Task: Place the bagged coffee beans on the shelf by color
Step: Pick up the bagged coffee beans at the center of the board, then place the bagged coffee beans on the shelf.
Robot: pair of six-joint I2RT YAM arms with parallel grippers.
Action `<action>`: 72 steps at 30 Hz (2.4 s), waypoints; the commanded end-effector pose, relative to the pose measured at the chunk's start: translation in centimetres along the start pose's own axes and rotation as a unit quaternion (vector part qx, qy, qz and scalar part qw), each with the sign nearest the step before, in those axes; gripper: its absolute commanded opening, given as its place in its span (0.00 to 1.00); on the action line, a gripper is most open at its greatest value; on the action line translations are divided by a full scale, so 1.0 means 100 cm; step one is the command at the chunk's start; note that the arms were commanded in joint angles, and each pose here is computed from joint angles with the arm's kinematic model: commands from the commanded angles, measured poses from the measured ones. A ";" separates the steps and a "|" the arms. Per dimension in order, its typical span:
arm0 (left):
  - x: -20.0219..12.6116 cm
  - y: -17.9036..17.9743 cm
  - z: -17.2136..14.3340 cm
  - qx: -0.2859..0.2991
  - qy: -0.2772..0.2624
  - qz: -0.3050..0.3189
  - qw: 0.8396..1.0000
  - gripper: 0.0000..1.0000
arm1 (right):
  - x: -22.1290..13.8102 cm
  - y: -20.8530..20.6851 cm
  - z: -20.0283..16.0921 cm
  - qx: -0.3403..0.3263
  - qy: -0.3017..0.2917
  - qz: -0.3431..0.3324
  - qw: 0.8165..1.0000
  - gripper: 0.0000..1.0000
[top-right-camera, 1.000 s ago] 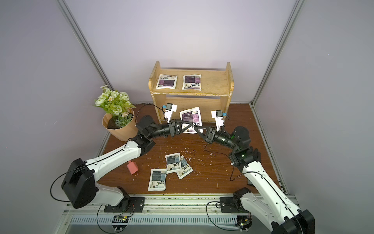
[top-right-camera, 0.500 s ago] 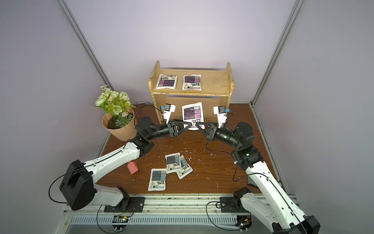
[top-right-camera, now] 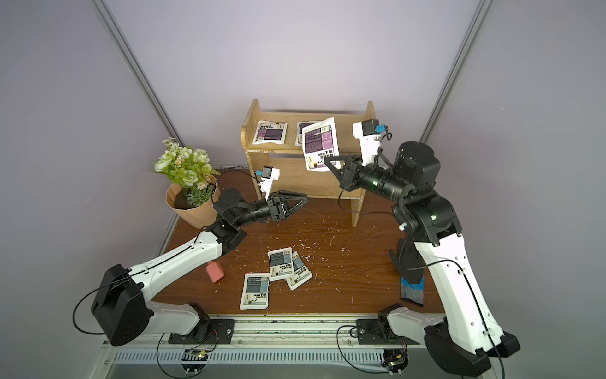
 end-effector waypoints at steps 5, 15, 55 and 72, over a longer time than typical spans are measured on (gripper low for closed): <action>-0.008 -0.003 0.004 0.025 -0.009 0.012 1.000 0.44 | 0.010 -0.029 0.047 -0.018 -0.036 -0.153 0.987 0.00; -0.016 -0.005 0.001 0.029 -0.008 0.034 0.999 0.45 | 0.042 -0.067 0.048 -0.003 -0.026 -0.209 0.978 0.00; -0.009 0.009 -0.007 0.000 -0.002 0.027 1.000 0.45 | 0.045 -0.100 0.027 -0.014 0.023 -0.298 0.954 0.51; 0.001 0.013 -0.004 -0.007 0.009 0.017 1.000 0.45 | 0.035 -0.094 0.015 -0.042 0.031 -0.353 0.934 0.70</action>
Point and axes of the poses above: each gripper's point midway between its finger pads, its own x axis out along the fingers, its own y axis along the line the jaws close on, z = x × y, the point moved 7 cm from there along -x, back along the fingers, and after that the axes turned 5 degrees about x, right-handed, at the moved point
